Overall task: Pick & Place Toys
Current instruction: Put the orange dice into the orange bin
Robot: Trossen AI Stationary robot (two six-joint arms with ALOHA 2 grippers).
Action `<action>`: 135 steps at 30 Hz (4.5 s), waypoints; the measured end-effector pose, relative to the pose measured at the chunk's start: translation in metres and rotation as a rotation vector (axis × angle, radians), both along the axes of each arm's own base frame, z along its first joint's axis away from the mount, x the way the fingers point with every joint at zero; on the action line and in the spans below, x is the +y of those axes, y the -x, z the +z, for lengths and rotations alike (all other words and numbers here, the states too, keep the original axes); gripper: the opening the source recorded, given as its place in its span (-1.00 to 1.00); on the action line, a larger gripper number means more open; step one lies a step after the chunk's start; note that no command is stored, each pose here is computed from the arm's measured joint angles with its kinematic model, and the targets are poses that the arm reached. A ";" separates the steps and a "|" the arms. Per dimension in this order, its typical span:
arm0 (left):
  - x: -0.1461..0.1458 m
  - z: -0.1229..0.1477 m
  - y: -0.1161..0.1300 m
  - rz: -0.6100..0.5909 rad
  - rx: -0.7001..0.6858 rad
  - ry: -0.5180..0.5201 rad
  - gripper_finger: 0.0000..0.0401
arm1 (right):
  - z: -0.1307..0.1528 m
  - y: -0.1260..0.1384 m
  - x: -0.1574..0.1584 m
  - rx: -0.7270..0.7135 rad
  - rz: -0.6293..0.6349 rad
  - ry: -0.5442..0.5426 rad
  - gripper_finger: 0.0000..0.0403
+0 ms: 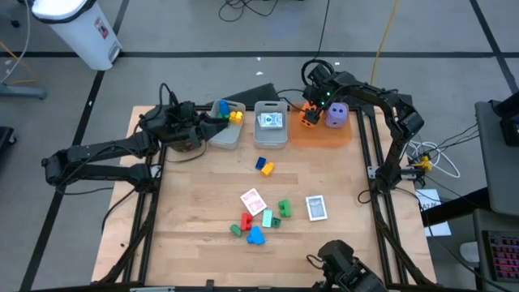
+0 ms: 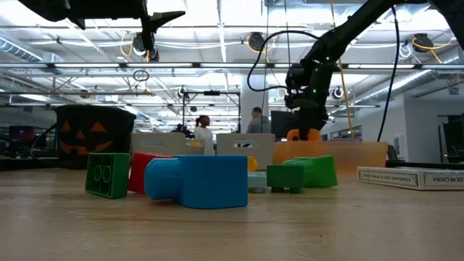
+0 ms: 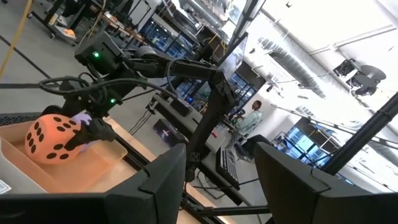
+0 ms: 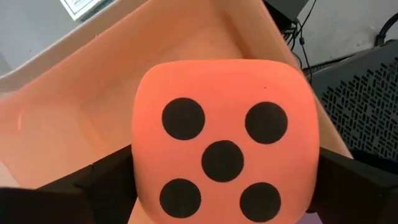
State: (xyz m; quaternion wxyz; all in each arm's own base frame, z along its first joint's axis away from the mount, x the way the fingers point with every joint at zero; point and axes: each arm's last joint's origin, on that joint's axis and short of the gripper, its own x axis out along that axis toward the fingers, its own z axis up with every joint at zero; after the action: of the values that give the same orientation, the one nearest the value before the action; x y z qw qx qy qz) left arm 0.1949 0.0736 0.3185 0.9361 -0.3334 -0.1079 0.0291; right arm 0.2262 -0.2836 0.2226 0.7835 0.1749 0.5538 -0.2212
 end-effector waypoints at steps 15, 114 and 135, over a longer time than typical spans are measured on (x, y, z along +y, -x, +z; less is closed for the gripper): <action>0.000 0.000 0.000 -0.001 0.002 0.008 -0.01 | 0.000 -0.005 0.002 0.045 0.039 0.055 0.95; 0.202 -0.075 -0.262 -0.102 0.804 -0.245 -0.01 | -0.013 0.022 0.004 -0.143 0.079 0.047 0.63; 0.184 -0.011 -0.226 -0.187 0.815 -0.327 -0.01 | -0.019 0.031 -0.001 -0.284 -0.101 -0.083 0.89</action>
State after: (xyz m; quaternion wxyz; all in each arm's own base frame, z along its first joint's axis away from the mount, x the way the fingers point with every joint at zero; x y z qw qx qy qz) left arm 0.4207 0.2580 0.3073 0.9412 -0.1505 0.2972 0.0561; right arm 0.1956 -0.2849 0.2031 0.8339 0.2645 0.4364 -0.2103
